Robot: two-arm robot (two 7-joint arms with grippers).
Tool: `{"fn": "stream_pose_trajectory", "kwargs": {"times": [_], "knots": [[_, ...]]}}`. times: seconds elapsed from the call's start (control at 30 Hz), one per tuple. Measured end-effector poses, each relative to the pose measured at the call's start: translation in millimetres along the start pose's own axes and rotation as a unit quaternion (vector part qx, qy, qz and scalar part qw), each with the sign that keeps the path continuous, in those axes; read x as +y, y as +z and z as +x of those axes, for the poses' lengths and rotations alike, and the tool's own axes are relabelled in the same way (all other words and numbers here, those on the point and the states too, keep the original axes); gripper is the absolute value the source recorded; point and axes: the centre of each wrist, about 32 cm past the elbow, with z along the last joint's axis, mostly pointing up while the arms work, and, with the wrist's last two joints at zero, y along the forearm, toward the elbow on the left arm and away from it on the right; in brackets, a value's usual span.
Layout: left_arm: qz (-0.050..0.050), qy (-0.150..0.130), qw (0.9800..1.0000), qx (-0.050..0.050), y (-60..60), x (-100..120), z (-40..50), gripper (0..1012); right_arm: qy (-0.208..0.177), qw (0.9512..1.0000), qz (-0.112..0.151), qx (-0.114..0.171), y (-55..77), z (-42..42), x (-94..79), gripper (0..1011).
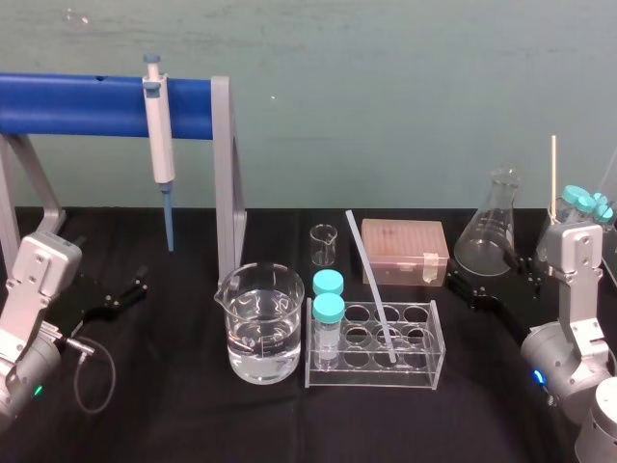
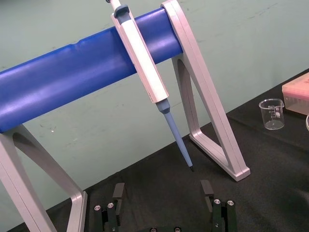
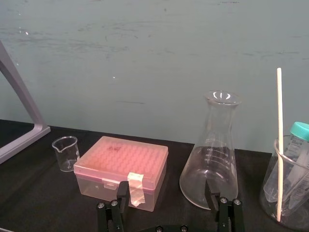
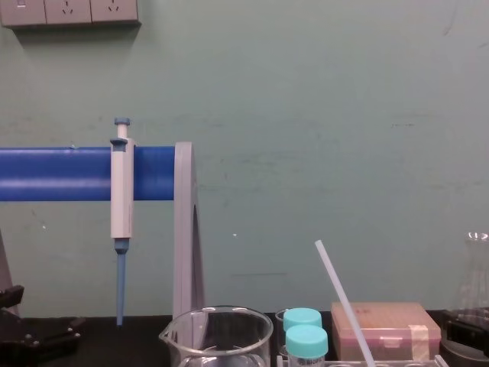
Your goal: Pick up the stirring rod with one hand, then place it down.
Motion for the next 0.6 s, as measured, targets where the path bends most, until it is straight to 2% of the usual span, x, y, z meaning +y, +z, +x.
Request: {"fn": "stream_pose_trajectory", "kwargs": {"times": [0.6], "knots": [[0.0,0.0,1.0,0.0,0.0,0.0,0.0,1000,0.0,1.0,0.0,0.0,0.0,0.0,0.0,1003]]}}
